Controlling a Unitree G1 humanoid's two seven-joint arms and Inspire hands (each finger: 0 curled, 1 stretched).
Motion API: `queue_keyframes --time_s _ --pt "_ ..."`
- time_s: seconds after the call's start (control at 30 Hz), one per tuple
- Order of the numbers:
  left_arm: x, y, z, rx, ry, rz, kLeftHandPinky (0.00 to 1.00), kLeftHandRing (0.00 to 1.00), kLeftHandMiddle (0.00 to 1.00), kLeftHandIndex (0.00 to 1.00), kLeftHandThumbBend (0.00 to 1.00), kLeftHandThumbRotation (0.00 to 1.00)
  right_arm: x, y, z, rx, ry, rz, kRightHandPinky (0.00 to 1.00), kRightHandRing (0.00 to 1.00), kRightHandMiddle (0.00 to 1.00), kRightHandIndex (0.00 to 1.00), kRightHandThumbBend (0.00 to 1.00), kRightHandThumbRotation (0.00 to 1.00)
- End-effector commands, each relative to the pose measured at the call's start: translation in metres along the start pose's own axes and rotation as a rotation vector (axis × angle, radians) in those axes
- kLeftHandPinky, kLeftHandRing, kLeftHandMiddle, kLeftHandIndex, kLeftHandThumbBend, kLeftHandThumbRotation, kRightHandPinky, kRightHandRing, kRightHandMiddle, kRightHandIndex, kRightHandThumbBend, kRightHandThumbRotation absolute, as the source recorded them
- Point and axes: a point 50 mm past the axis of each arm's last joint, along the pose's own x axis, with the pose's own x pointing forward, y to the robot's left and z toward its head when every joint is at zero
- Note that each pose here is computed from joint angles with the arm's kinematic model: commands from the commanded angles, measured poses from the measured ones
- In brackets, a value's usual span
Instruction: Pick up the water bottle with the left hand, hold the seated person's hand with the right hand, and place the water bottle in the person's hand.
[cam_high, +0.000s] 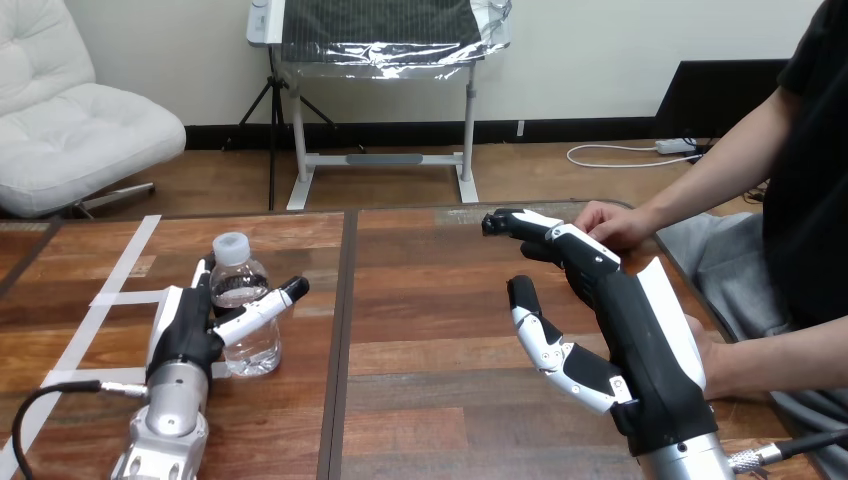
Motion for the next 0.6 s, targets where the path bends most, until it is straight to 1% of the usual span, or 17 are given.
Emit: queue_keyframes --time_s 0.0,0.13,0.23,0.27,0.33,0.37,0.47,0.5,0.57 --pt "0.0122 0.0051 0.0372 0.044 -0.089 0.018 0.90 0.97 1.00 1.00 1.00 0.49 0.0115 -0.0101 0.0130 -0.024 -0.080 -0.025 0.82 0.84 0.84 0.74 0.14 0.00" --pt "0.0125 0.0036 0.0373 0.045 -0.089 0.021 0.89 0.96 0.99 1.00 0.99 0.46 0.0115 -0.0109 0.0132 -0.031 -0.086 -0.023 0.81 0.84 0.84 0.75 0.14 0.00" --pt "0.0125 0.0021 0.0370 0.038 -0.088 0.035 0.85 0.93 0.96 0.97 0.97 0.41 0.0117 -0.0116 0.0128 -0.042 -0.087 -0.022 0.80 0.83 0.84 0.75 0.14 0.00" --pt "0.0120 0.0015 0.0366 0.029 -0.096 0.050 0.85 0.92 0.96 0.96 0.97 0.40 0.0117 -0.0118 0.0126 -0.041 -0.084 -0.021 0.80 0.83 0.84 0.75 0.14 0.00" --pt "0.0113 0.0008 0.0361 0.019 -0.105 0.068 0.82 0.88 0.91 0.92 0.94 0.35 0.0116 -0.0119 0.0124 -0.038 -0.081 -0.021 0.79 0.82 0.83 0.76 0.14 0.00" --pt "0.0108 0.0002 0.0355 -0.005 -0.107 0.083 0.81 0.87 0.90 0.91 0.93 0.33 0.0114 -0.0120 0.0123 -0.035 -0.078 -0.023 0.79 0.82 0.83 0.76 0.13 0.00" --pt "0.0100 -0.0009 0.0346 -0.050 -0.106 0.111 0.74 0.80 0.82 0.83 0.88 0.22 0.0110 -0.0121 0.0122 -0.032 -0.075 -0.025 0.79 0.82 0.83 0.76 0.13 0.00" --pt "0.0099 -0.0013 0.0345 -0.057 -0.105 0.119 0.67 0.73 0.75 0.77 0.84 0.15 0.0110 -0.0121 0.0121 -0.032 -0.075 -0.025 0.78 0.82 0.83 0.76 0.13 0.00" --pt "0.0093 -0.0018 0.0345 -0.062 -0.111 0.143 0.63 0.69 0.71 0.72 0.82 0.10 0.0108 -0.0121 0.0120 -0.033 -0.075 -0.025 0.78 0.82 0.83 0.76 0.13 0.00"
